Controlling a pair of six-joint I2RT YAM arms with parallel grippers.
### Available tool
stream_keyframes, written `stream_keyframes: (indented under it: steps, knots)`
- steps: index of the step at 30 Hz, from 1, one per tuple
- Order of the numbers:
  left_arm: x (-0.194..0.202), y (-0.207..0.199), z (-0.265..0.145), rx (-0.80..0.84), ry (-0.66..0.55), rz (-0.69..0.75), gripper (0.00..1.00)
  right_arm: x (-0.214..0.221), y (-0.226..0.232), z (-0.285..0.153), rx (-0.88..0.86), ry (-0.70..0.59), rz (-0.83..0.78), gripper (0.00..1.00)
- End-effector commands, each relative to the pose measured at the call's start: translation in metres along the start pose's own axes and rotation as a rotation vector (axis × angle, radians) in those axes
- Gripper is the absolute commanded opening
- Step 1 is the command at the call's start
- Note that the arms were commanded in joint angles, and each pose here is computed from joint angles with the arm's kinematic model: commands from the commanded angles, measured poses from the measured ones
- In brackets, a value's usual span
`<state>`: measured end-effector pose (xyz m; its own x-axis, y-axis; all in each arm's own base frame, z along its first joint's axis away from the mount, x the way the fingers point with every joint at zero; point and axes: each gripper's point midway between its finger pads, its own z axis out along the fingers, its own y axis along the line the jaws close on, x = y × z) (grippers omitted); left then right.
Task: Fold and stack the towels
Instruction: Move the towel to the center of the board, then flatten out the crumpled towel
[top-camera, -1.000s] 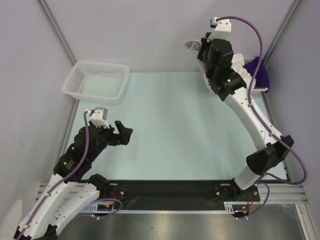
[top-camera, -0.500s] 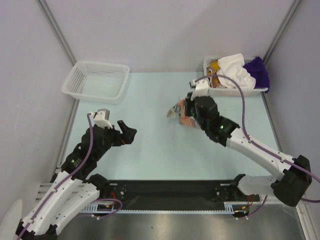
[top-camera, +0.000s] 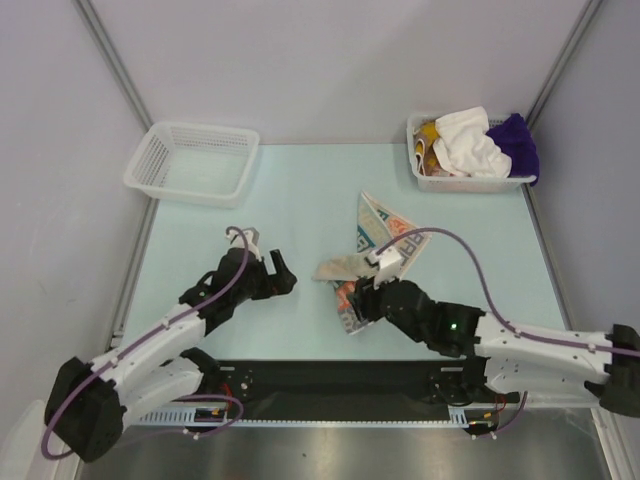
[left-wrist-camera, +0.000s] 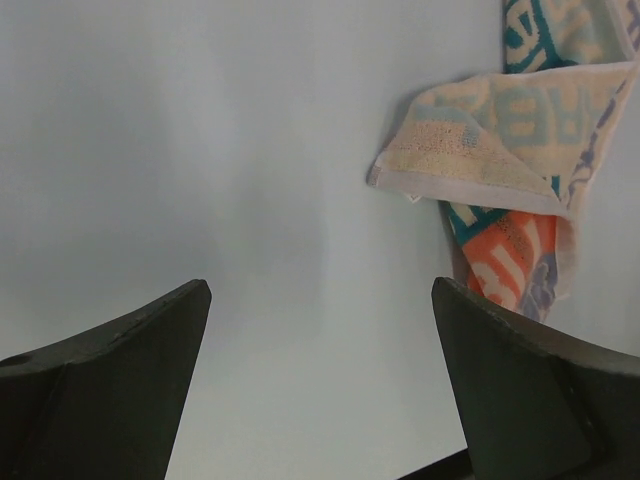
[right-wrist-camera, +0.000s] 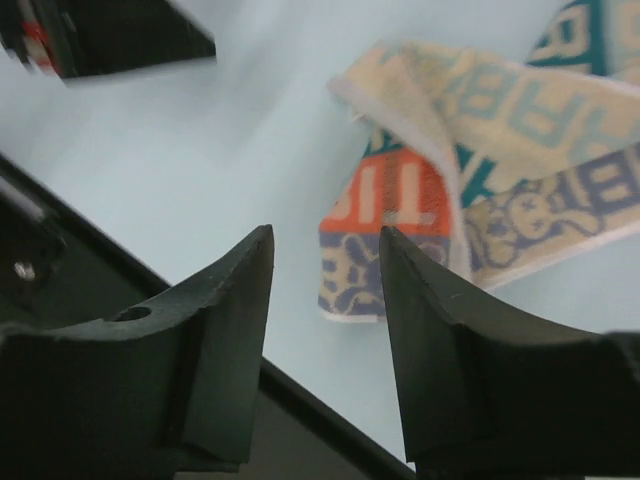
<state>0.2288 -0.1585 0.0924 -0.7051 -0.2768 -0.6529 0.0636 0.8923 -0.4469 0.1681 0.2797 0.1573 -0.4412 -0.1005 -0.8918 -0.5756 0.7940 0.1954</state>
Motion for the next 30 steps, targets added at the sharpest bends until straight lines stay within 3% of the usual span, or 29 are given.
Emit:
stream_keyframes:
  steps: [1, 3, 4, 11, 14, 18, 19, 20, 22, 26, 30]
  knots:
    - [-0.032, -0.034, 0.024, 0.055, -0.087, -0.005, 0.99, -0.048, -0.048, -0.026, 0.199, -0.148, 0.169, 0.53]
    - [-0.05, -0.052, 0.033, 0.068, -0.104, 0.025, 0.97, -0.057, -0.079, -0.032, 0.308, -0.174, 0.229, 0.56]
    - [-0.059, -0.061, 0.038, 0.084, -0.118, 0.039, 0.96, -0.057, -0.115, -0.033, 0.42, -0.16, 0.279, 0.52]
    - [-0.099, -0.115, 0.112, 0.136, -0.05, 0.318, 0.96, -0.038, -0.225, -0.021, 0.667, -0.08, 0.424, 0.41]
    - [-0.101, -0.138, 0.151, 0.193, 0.01, 0.39, 0.96, -0.023, -0.248, -0.001, 0.697, -0.022, 0.442, 0.39]
    - [-0.134, -0.169, 0.183, 0.222, -0.042, 0.417, 0.99, -0.009, -0.274, 0.029, 0.748, 0.03, 0.458, 0.38]
    - [-0.118, -0.156, 0.206, 0.178, 0.017, 0.426, 1.0, -0.005, -0.278, 0.036, 0.759, 0.045, 0.458, 0.38]
    - [-0.14, -0.17, 0.211, 0.172, -0.028, 0.423, 1.0, -0.007, -0.281, 0.042, 0.766, 0.049, 0.459, 0.37]
    - [-0.126, -0.159, 0.239, 0.13, 0.021, 0.423, 1.0, 0.007, -0.29, 0.053, 0.797, 0.083, 0.462, 0.38]
    - [-0.126, -0.164, 0.269, 0.13, 0.022, 0.413, 1.0, 0.013, -0.299, 0.06, 0.83, 0.079, 0.475, 0.4]
    - [-0.137, -0.165, 0.292, 0.074, 0.019, 0.405, 0.93, 0.016, -0.308, 0.065, 0.858, 0.077, 0.484, 0.41]
